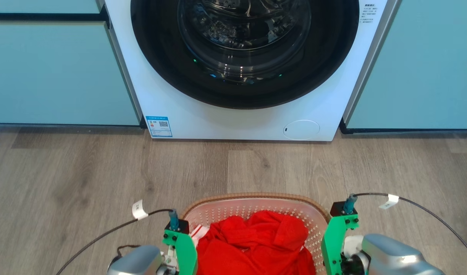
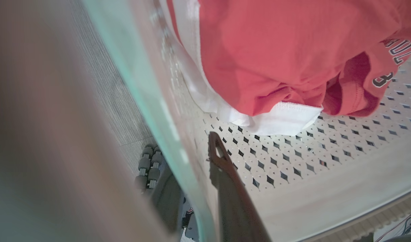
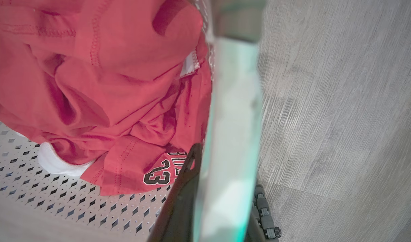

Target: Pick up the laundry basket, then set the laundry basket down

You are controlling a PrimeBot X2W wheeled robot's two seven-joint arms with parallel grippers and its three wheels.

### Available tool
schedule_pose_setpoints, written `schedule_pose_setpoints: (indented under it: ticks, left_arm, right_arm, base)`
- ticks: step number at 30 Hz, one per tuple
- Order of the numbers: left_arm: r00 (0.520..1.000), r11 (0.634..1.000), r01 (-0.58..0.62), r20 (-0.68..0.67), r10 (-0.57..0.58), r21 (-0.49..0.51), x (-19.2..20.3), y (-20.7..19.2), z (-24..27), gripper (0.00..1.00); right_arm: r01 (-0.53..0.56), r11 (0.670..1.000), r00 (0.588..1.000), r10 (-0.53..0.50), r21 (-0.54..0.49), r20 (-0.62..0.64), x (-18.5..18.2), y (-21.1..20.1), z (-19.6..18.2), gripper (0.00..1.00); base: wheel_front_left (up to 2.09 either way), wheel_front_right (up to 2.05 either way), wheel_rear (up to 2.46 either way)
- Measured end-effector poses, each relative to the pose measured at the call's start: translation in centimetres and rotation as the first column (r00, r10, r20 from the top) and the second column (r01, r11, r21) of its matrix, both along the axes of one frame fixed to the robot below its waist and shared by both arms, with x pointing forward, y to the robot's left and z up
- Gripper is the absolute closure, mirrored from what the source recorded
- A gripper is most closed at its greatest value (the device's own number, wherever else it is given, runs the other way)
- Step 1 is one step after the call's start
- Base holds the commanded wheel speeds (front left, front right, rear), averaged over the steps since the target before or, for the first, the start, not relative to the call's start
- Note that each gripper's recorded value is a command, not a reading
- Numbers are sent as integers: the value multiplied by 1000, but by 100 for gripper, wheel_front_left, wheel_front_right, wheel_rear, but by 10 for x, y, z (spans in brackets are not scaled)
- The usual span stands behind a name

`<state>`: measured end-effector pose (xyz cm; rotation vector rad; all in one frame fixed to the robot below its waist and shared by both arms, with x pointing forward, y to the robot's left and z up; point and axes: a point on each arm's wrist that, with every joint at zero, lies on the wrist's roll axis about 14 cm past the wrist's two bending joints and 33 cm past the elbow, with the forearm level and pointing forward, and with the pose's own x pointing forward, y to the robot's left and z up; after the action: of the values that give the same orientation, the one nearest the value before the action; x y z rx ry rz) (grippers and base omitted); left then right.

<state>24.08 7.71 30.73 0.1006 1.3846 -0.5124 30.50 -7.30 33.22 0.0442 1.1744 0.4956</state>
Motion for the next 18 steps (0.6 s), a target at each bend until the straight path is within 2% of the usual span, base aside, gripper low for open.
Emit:
schedule_pose_setpoints:
  ticks: [18]
  left_arm:
    - [1000,1000,-3,-11,3,-2,-1,0,0,100]
  right_arm:
    - [1,1000,1000,-1,-2,-7,-1,-1,-1,100]
  base:
    - [0,0,0]
